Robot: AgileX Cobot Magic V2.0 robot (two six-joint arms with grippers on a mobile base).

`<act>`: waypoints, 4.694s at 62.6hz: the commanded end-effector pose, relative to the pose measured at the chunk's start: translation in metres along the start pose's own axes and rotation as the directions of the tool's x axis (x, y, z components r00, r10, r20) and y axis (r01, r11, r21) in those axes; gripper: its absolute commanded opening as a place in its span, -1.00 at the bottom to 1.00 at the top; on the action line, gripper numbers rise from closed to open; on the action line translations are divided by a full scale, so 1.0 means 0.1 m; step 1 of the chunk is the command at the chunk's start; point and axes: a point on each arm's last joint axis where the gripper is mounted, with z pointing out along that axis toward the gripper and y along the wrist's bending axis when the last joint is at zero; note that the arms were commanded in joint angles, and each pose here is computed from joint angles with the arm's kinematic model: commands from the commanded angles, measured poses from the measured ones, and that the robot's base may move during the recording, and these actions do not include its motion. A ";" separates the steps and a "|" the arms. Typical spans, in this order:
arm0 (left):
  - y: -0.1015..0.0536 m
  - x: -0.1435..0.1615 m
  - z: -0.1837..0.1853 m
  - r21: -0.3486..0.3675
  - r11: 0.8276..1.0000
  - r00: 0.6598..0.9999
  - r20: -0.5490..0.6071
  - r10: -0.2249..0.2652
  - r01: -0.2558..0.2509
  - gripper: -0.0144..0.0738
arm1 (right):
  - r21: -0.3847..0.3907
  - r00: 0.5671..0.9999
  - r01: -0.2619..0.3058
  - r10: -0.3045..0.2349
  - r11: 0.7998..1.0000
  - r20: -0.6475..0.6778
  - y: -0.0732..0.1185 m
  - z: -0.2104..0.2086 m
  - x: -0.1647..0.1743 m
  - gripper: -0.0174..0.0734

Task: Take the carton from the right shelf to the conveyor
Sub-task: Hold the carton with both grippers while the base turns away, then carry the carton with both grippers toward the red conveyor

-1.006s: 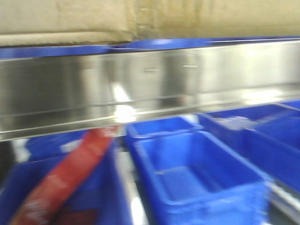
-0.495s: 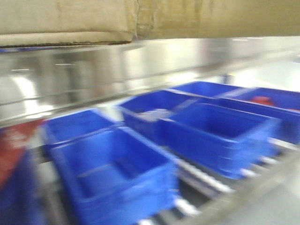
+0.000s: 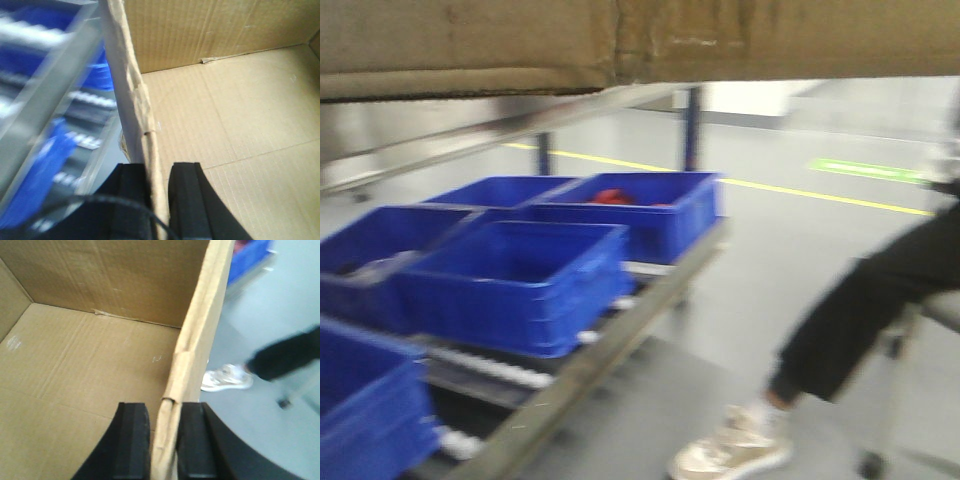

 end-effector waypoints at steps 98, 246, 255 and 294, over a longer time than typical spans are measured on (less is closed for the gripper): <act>-0.05 -0.03 -0.05 0.058 0.998 0.999 0.039 -0.002 0.000 -0.69 | -0.040 0.997 0.020 -0.017 0.999 0.074 0.05 -0.05 -0.05 -0.77; -0.05 -0.03 -0.05 0.057 0.998 0.999 0.040 -0.001 -0.001 -0.69 | -0.040 0.997 0.020 -0.017 0.999 0.074 0.05 -0.05 -0.05 -0.77; -0.05 -0.03 -0.05 0.057 0.998 0.999 0.040 -0.001 -0.001 -0.69 | -0.040 0.997 0.020 -0.017 0.999 0.074 0.05 -0.05 -0.05 -0.77; 0.09 -0.10 -0.06 -0.100 0.994 0.992 0.108 0.061 -0.050 -0.69 | -0.040 0.997 0.020 -0.017 0.999 0.076 0.05 -0.05 -0.05 -0.77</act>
